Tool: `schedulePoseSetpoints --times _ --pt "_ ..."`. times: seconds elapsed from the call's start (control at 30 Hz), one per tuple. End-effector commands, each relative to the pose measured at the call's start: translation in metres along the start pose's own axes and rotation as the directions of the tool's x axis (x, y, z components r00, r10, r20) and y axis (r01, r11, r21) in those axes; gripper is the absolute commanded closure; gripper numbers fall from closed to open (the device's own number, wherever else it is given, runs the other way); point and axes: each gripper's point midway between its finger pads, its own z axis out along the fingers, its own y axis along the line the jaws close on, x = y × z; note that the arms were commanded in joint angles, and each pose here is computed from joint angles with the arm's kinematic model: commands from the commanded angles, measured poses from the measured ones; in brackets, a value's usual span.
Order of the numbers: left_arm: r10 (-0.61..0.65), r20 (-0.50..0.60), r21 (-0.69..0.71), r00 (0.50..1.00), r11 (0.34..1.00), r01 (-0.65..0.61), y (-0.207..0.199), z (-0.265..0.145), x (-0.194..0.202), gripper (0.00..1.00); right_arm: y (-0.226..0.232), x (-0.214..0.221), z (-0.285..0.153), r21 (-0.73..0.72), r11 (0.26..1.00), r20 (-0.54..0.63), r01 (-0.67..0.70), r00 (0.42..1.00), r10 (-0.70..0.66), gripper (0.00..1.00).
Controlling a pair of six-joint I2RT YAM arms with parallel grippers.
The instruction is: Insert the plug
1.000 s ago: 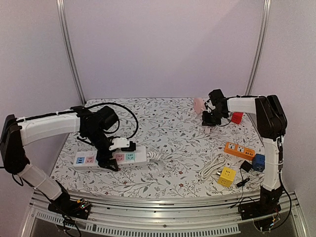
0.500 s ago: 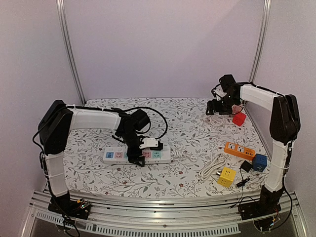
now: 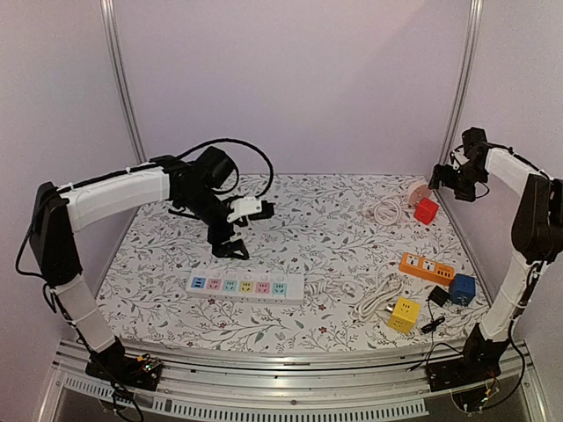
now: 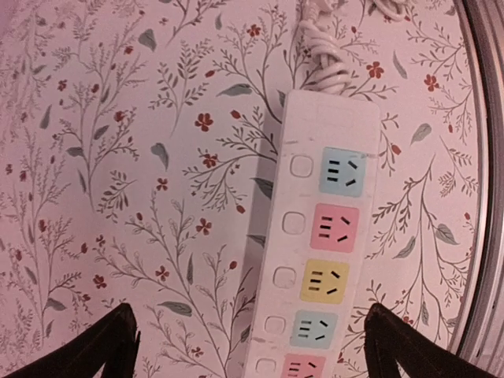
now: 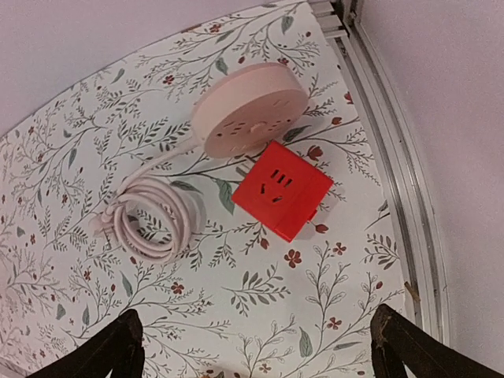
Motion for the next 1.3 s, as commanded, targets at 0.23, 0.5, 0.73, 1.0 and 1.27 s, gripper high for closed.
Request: schedulePoseSetpoints --times 0.23,0.5,0.73,1.0,1.27 --pt "-0.315 0.048 -0.207 0.948 0.925 0.318 0.037 -0.095 0.093 0.01 -0.026 -0.002 0.11 -0.226 0.973 -0.148 -0.05 0.989 0.016 0.01" --pt "-0.312 0.061 -0.249 0.948 0.915 0.317 0.023 -0.112 0.11 0.0 -0.043 0.009 0.133 -0.2 0.948 -0.16 0.247 0.947 -0.28 0.01" --pt "-0.337 0.018 -0.27 0.941 0.905 0.33 0.031 -0.106 0.118 0.01 -0.048 0.026 0.145 -0.226 0.901 -0.203 0.369 0.887 -0.414 0.02" --pt "-0.365 -0.013 -0.272 0.931 0.897 0.348 0.04 -0.102 0.12 0.01 -0.019 0.029 0.151 -0.266 0.809 -0.156 0.524 0.805 -0.572 0.11" --pt "-0.363 -0.018 -0.281 0.932 0.896 0.343 0.041 -0.103 0.122 0.0 -0.011 0.039 0.149 -0.329 0.785 -0.158 0.525 0.789 -0.594 0.58"
